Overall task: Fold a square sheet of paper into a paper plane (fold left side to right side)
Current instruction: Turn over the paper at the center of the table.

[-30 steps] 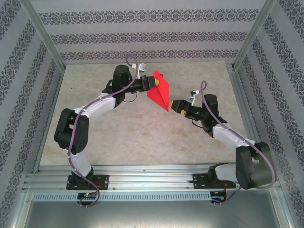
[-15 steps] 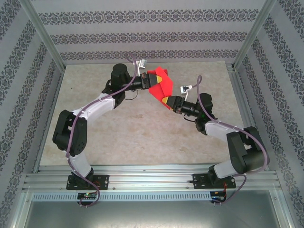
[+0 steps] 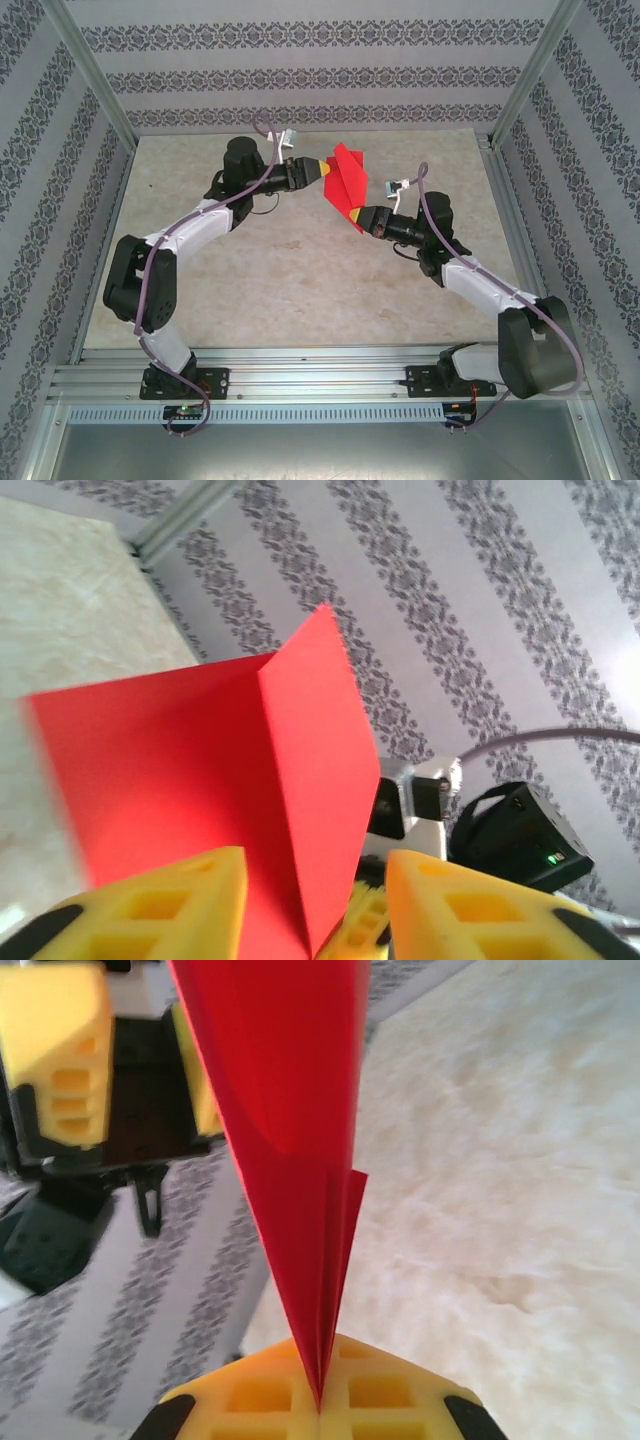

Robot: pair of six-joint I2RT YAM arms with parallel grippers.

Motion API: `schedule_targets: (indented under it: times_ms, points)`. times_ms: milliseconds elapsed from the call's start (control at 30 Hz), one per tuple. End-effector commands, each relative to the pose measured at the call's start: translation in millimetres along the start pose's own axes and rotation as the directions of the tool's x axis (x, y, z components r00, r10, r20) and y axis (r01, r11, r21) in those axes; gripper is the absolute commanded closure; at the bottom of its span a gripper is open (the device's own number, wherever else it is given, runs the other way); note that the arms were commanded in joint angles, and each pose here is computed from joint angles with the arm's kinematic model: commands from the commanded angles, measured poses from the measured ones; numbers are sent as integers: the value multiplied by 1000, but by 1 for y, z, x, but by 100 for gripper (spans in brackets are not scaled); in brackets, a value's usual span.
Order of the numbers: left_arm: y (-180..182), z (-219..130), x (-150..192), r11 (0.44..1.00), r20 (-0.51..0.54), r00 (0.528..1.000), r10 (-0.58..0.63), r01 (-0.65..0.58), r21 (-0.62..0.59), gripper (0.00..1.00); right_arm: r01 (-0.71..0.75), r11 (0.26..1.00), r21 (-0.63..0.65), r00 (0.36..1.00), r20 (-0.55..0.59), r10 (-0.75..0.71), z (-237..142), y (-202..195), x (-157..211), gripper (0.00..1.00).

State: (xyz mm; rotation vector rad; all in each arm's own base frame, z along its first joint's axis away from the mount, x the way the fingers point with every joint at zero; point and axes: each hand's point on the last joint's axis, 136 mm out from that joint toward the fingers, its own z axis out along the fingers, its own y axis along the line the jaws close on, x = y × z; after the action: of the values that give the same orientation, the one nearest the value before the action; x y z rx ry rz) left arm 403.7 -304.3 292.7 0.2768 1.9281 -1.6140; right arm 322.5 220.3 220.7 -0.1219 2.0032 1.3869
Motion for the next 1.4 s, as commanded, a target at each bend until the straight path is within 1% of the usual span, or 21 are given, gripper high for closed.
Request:
schedule_targets:
  times_ms: [0, 67, 133, 167, 233, 333, 400, 467, 533, 600, 633, 733, 800, 833, 900, 967, 1033, 1100, 1133, 1233, 1367]
  points:
    - [2, -40, -18, 995, 77, 995, 58, -51, -88, 48, 213, 928, 305, 976, -117, -186, -17, -33, 16, 100]
    - [9, -60, -22, 987, 110, 991, 74, -57, -149, 42, 331, 842, 426, 943, -186, -277, -27, -40, 20, 100]
    - [14, -80, -23, 972, 140, 985, 97, -64, -224, 37, 455, 711, 536, 890, -269, -368, -36, -47, 22, 100]
    - [19, -90, -22, 958, 150, 983, 107, -62, -278, 35, 526, 617, 586, 849, -323, -417, -41, -49, 22, 100]
    - [28, -108, -21, 920, 165, 976, 141, -67, -385, 33, 601, 462, 652, 790, -402, -462, -48, -52, 19, 100]
    - [43, -138, -17, 837, 193, 966, 169, -38, -546, 30, 664, 262, 700, 724, -516, -458, -52, -58, 17, 100]
    - [56, -162, -14, 771, 230, 957, 176, 11, -637, 28, 702, 132, 700, 670, -586, -456, -49, -59, 18, 100]
    - [69, -183, -10, 711, 262, 950, 172, 65, -700, 27, 722, 21, 691, 633, -649, -421, -44, -63, 23, 100]
    - [81, -199, -3, 666, 284, 947, 153, 113, -737, 26, 733, -78, 676, 610, -703, -366, -41, -72, 28, 99]
    - [92, -210, 3, 647, 305, 944, 123, 157, -746, 25, 741, -151, 654, 592, -743, -313, -34, -81, 35, 99]
    - [97, -212, 7, 644, 311, 944, 108, 171, -745, 25, 744, -170, 646, 586, -754, -297, -30, -84, 38, 99]
    - [113, -216, 17, 631, 319, 945, 70, 205, -748, 25, 782, -249, 572, 525, -819, -234, -16, -92, 50, 96]
    - [123, -219, 23, 620, 320, 946, 47, 224, -752, 25, 811, -281, 513, 477, -858, -190, -4, -101, 62, 91]
    - [126, -219, 24, 621, 321, 946, 41, 228, -750, 25, 823, -275, 497, 465, -868, -176, 3, -104, 68, 90]
    - [131, -215, 29, 631, 307, 951, 16, 229, -742, 25, 858, -207, 470, 446, -882, -153, 19, -111, 89, 83]
    - [136, -206, 35, 655, 276, 961, -17, 220, -723, 26, 878, -94, 469, 451, -878, -162, 34, -110, 109, 73]
    - [138, -194, 40, 698, 245, 968, -50, 210, -685, 27, 876, 57, 479, 480, -854, -200, 46, -97, 126, 57]
    - [141, -179, 48, 745, 207, 974, -90, 203, -635, 29, 843, 219, 492, 535, -810, -239, 53, -77, 136, 46]
    - [142, -172, 51, 764, 187, 977, -105, 199, -613, 30, 826, 269, 496, 557, -790, -256, 53, -68, 136, 43]
    - [143, -143, 68, 805, 103, 984, -147, 179, -565, 30, 770, 362, 526, 629, -722, -287, 40, -49, 121, 35]
    - [134, -84, 91, 866, -18, 983, -185, 155, -475, 30, 626, 494, 603, 770, -581, -266, 15, -47, 84, 34]
